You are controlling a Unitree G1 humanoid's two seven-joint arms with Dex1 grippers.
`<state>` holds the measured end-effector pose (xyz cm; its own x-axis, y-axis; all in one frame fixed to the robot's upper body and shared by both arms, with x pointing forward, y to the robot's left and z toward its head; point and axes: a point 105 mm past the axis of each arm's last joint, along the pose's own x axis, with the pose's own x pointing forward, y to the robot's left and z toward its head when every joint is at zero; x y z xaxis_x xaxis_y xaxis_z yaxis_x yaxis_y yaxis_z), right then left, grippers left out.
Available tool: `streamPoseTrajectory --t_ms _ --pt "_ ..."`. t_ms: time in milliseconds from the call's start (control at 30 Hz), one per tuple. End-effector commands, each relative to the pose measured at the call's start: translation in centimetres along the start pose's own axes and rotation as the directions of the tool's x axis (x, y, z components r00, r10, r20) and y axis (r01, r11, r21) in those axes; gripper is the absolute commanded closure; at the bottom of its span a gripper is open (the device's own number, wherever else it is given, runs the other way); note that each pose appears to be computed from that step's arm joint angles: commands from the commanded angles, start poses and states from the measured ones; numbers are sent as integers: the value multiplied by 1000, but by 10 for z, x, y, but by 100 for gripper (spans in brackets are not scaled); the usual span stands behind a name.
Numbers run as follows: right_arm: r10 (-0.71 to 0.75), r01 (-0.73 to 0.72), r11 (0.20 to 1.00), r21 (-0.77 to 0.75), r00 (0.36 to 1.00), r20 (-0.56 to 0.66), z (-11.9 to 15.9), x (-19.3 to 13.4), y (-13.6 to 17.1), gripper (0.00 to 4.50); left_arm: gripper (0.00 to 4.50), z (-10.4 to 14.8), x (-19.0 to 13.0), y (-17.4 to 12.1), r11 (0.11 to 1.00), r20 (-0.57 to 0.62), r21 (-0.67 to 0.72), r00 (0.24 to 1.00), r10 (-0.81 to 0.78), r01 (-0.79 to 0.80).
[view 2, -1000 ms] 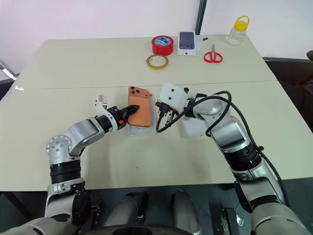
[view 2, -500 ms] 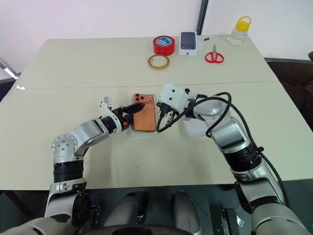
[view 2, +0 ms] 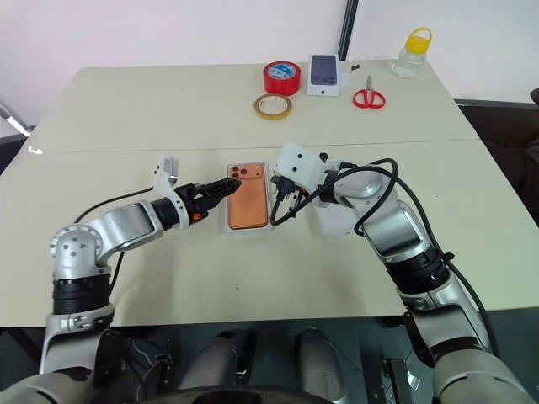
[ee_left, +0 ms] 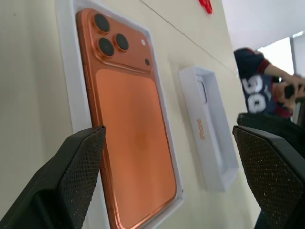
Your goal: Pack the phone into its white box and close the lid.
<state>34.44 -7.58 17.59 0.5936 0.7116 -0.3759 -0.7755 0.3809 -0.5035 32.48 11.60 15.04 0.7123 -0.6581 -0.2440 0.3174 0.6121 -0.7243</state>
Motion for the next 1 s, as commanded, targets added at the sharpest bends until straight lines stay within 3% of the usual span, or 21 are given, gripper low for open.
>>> streamPoseTrajectory --t_ms 33,100,333,467,700,1000 --pt "-43 42 999 -6 999 -26 1 -1 -11 450 26 17 -15 -3 990 55 140 999 1 -8" --pt "-50 52 998 31 996 -68 -6 4 -12 450 86 25 -22 12 964 76 243 993 89 -105" --pt "-51 69 994 90 981 -188 -25 26 -8 450 440 39 -18 42 770 74 585 962 262 -255" --pt "-72 89 994 59 967 -245 -33 43 -9 450 440 35 0 47 676 24 704 958 286 -219" --pt "-69 80 996 33 963 -260 -29 67 -8 450 440 15 35 49 602 -102 793 954 283 -94" --pt "-3 10 1000 28 972 -233 -24 48 11 450 440 -28 58 2 613 -300 769 950 91 185"
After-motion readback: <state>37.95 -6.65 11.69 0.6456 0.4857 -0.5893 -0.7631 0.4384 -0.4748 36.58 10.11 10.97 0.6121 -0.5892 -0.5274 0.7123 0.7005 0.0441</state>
